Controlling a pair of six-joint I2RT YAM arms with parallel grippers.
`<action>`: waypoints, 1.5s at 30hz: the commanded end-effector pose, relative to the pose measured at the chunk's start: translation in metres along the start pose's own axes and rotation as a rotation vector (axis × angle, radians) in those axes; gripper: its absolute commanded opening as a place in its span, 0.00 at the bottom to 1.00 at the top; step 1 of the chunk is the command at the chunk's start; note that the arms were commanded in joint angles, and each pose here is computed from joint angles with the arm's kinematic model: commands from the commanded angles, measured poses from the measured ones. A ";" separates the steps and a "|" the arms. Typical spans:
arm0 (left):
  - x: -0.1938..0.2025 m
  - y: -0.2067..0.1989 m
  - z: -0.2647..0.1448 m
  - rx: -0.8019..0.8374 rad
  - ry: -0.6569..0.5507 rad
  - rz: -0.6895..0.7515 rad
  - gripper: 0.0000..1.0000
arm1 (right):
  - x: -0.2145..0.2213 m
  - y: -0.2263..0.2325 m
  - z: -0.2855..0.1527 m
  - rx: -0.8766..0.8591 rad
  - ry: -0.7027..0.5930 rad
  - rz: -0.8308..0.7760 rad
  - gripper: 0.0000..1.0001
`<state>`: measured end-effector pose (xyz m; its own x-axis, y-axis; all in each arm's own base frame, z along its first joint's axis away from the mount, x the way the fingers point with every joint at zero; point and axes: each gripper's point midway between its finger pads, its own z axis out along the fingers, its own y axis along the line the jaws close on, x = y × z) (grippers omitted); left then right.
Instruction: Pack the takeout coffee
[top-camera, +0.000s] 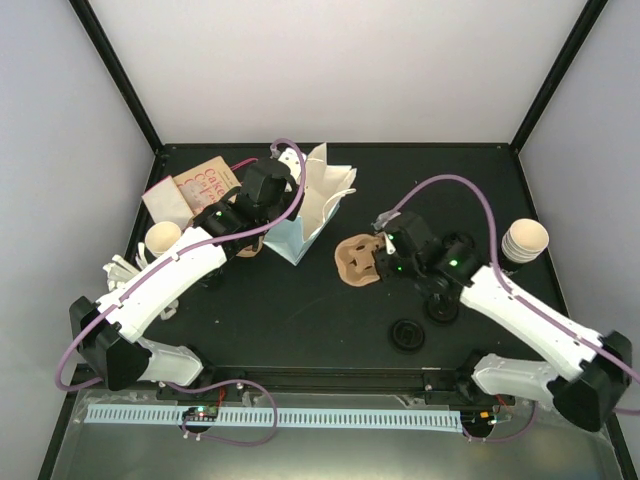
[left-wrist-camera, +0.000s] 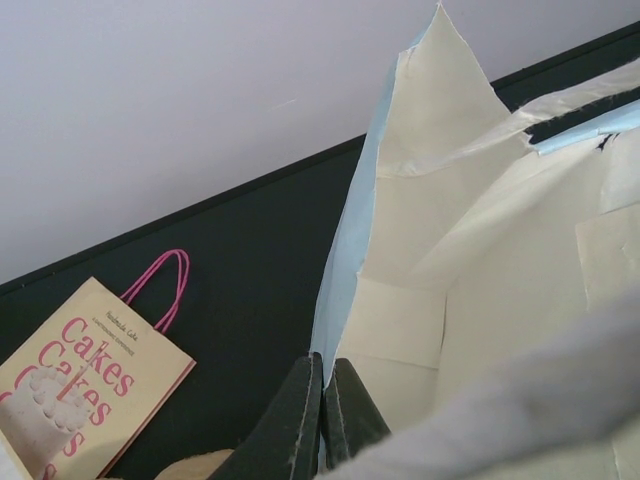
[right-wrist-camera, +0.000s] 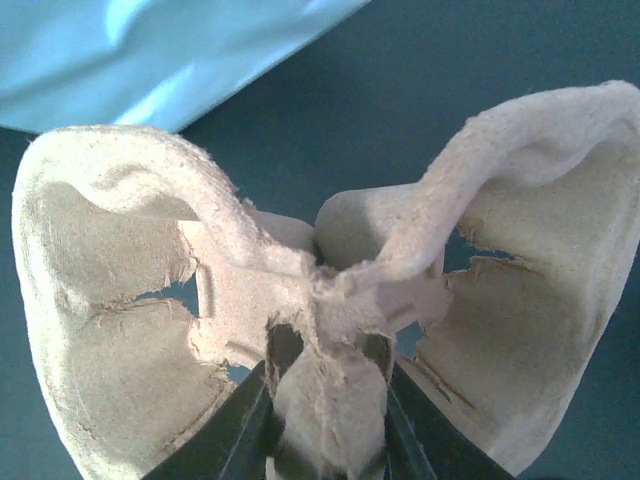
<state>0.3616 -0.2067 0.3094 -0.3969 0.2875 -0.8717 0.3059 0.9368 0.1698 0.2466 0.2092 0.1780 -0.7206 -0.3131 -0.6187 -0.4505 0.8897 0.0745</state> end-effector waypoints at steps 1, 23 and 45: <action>-0.015 -0.003 -0.003 0.020 -0.045 -0.010 0.02 | -0.026 -0.012 -0.061 0.036 -0.131 -0.008 0.25; -0.017 -0.053 -0.020 0.301 -0.051 0.039 0.02 | -0.132 -0.002 -0.214 -0.068 -0.589 -0.023 0.26; -0.019 -0.074 -0.038 0.455 -0.080 0.036 0.02 | -0.143 0.038 -0.261 -0.360 -0.744 -0.025 0.26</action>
<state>0.3226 -0.2691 0.3078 -0.3733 0.3154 -0.8724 0.6405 0.7680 0.0036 0.1994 0.2070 0.4396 -0.3049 -0.0040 -0.9524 -0.6850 0.6957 0.2164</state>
